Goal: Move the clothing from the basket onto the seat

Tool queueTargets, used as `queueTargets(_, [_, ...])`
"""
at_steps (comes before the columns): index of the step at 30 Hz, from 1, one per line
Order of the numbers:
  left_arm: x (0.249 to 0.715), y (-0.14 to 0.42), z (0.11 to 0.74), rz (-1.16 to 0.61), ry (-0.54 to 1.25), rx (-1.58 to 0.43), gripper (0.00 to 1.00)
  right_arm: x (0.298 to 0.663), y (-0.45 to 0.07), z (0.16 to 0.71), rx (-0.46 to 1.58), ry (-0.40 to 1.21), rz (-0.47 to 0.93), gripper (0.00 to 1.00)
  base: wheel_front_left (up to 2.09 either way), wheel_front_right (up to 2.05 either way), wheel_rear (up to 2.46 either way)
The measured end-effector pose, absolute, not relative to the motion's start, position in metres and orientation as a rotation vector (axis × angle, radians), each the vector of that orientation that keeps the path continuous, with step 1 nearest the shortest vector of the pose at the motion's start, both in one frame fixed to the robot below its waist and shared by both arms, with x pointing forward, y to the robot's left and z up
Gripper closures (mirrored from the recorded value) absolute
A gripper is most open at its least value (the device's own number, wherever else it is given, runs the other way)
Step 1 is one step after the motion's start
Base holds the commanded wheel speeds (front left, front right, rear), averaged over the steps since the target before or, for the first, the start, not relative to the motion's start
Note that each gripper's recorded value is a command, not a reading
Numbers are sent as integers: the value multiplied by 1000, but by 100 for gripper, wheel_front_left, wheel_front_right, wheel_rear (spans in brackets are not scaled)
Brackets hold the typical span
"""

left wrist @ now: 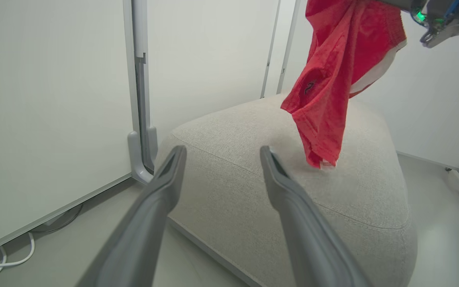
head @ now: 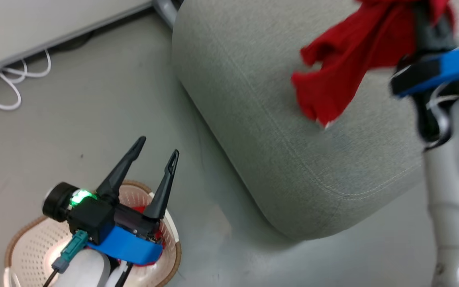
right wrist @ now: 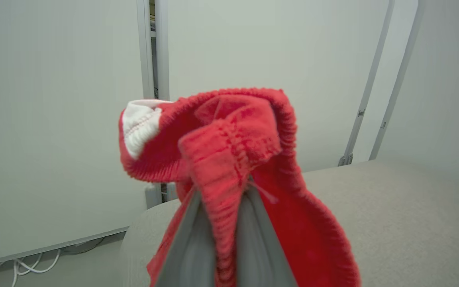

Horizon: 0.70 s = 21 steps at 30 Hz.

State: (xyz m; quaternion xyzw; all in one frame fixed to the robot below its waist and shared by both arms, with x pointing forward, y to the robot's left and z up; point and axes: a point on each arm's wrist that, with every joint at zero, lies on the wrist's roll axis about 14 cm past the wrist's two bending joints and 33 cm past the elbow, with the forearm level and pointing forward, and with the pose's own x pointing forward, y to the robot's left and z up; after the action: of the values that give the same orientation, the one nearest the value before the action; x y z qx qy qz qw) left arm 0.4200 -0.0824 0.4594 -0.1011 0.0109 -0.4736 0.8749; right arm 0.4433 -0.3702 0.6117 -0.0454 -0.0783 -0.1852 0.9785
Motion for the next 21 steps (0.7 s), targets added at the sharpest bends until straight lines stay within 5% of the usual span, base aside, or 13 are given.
queueTargets(9, [455,-66,424,-974,28,-220,0,498,-442,608,-110,-177,-537,100,0,0,0])
queueTargets(21, [478,-37,380,-894,83,-220,0,527,-454,466,-22,93,-617,100,0,0,0])
